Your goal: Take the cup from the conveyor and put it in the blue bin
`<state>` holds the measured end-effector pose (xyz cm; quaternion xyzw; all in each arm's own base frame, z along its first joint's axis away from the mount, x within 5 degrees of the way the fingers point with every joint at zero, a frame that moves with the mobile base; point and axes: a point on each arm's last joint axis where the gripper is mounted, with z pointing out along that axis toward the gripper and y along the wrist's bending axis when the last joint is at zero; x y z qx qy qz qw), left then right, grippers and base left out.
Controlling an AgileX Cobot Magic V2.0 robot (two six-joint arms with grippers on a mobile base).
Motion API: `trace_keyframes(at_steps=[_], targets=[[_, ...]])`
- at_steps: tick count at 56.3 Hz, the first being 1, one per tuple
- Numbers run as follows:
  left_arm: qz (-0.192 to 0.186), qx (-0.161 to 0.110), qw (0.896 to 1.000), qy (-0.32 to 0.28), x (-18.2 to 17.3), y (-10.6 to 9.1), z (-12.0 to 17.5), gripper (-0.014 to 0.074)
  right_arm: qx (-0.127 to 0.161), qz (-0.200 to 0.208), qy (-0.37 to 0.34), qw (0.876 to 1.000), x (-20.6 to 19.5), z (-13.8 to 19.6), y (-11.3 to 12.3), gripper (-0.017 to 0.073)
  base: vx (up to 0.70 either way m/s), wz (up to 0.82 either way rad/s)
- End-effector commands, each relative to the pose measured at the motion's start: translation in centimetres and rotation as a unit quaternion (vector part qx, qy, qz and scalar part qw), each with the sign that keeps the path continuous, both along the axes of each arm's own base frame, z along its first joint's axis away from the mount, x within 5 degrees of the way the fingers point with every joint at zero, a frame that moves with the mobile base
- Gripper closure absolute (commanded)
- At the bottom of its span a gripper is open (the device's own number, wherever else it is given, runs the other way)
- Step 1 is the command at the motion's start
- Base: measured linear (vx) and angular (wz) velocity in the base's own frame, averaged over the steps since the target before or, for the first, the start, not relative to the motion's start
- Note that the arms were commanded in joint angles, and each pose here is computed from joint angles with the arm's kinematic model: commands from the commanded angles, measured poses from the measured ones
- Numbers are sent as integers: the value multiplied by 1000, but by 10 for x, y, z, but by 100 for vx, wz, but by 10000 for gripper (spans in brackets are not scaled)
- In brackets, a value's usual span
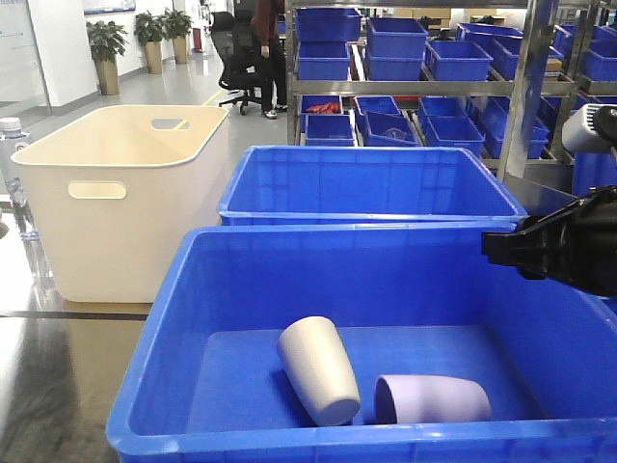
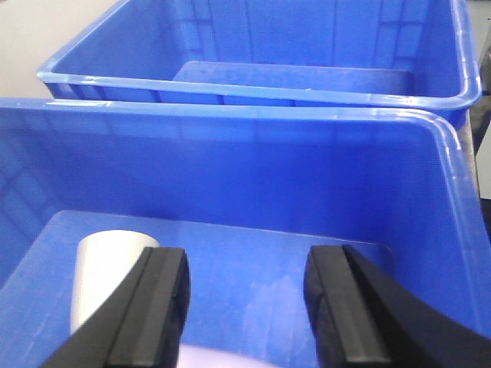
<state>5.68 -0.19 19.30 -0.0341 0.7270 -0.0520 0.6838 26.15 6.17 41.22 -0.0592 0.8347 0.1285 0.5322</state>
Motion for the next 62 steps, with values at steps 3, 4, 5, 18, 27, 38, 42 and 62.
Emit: trace_keyframes(at_steps=[3,4,5,18,27,38,42,62], targets=[[4,-14,1000,-3,-1,0,-3,601,15,-9,-64,998,-5,24,-3,157,0,0],[4,-14,1000,0,-1,0,-4,601,15,-9,-64,998,-5,24,-3,157,0,0],[4,-14,1000,1,-1,0,-4,601,15,-9,-64,998,-5,24,-3,157,0,0],[4,-14,1000,2,-1,0,-4,601,15,-9,-64,998,-5,24,-3,157,0,0],[4,-14,1000,2,-1,0,-4,601,15,-9,-64,998,-5,24,-3,157,0,0],[4,-14,1000,2,-1,0,-4,601,15,-9,-64,998,-5,24,-3,157,0,0],[4,-14,1000,2,-1,0,-4,601,15,-9,-64,998,-5,24,-3,157,0,0],[4,-14,1000,2,-1,0,-4,601,17,-9,-95,995,-25,39,-7,165,0,0]])
